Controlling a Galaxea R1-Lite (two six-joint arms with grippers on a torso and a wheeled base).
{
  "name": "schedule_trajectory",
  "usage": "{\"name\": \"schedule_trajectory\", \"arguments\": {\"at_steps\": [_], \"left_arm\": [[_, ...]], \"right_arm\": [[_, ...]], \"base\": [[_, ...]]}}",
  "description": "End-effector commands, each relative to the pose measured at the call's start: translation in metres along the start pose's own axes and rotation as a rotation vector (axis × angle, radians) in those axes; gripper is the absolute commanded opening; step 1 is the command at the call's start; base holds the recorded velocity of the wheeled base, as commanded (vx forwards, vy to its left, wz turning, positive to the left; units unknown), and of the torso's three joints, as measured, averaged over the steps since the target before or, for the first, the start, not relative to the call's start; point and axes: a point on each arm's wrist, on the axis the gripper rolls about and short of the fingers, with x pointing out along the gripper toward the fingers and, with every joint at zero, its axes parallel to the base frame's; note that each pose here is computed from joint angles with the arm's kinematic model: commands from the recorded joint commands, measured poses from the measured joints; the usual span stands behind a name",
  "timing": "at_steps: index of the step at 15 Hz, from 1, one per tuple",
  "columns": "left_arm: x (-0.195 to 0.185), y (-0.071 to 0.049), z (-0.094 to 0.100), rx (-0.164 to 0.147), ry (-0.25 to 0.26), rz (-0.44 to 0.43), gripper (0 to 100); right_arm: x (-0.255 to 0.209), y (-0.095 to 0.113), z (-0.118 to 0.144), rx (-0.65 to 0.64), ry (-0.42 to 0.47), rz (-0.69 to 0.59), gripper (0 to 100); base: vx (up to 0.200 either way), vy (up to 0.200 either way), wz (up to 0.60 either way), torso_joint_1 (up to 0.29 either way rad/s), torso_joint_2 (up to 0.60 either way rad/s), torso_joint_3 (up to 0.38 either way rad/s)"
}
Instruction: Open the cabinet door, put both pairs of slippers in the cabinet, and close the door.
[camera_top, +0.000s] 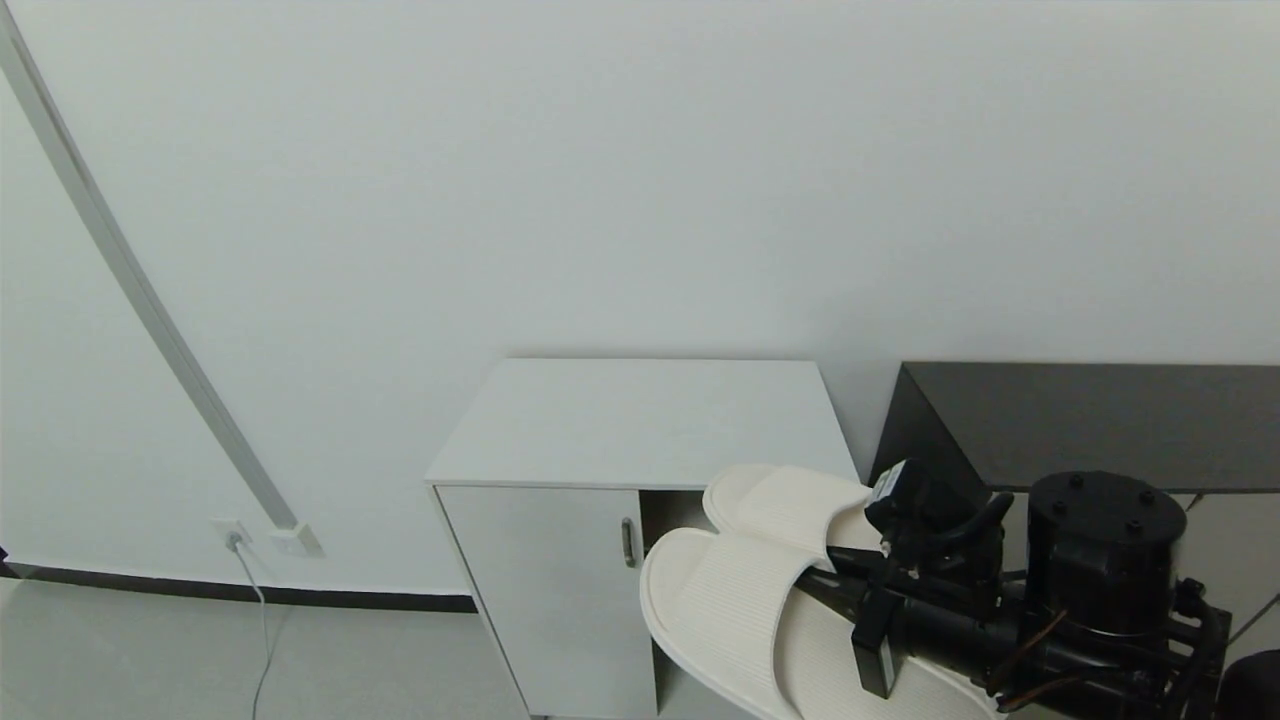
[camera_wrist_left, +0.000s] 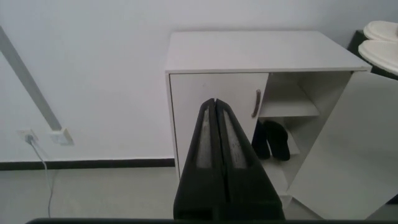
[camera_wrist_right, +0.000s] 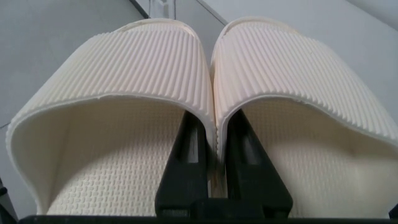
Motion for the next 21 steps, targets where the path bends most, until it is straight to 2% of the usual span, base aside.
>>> {"name": "schedule_trajectory", "arguments": {"at_steps": [1,8,21], "left_arm": [[0.0001,0.0000,0.0001,0.000,0.001,0.000,0],[0.0001,0.0000,0.0001,0.000,0.001,0.000,0],[0.0001,0.0000,0.0001,0.000,0.001,0.000,0]], "right_arm": [[0.0001,0.0019,-0.0008,-0.011,0.003,0.008,0],[-0.0002,0.0021,-0.0019,-0.026,0.005,0.010,0],[0.0013,0.0025,-0.0060,-0.028,0.002,0.010,0]], "base": [[0.000,0.000,0.00,0.000,0.00,0.000],[0.000,0.000,0.00,0.000,0.00,0.000],[0.000,0.000,0.00,-0.129,0.29,0.156]]}}
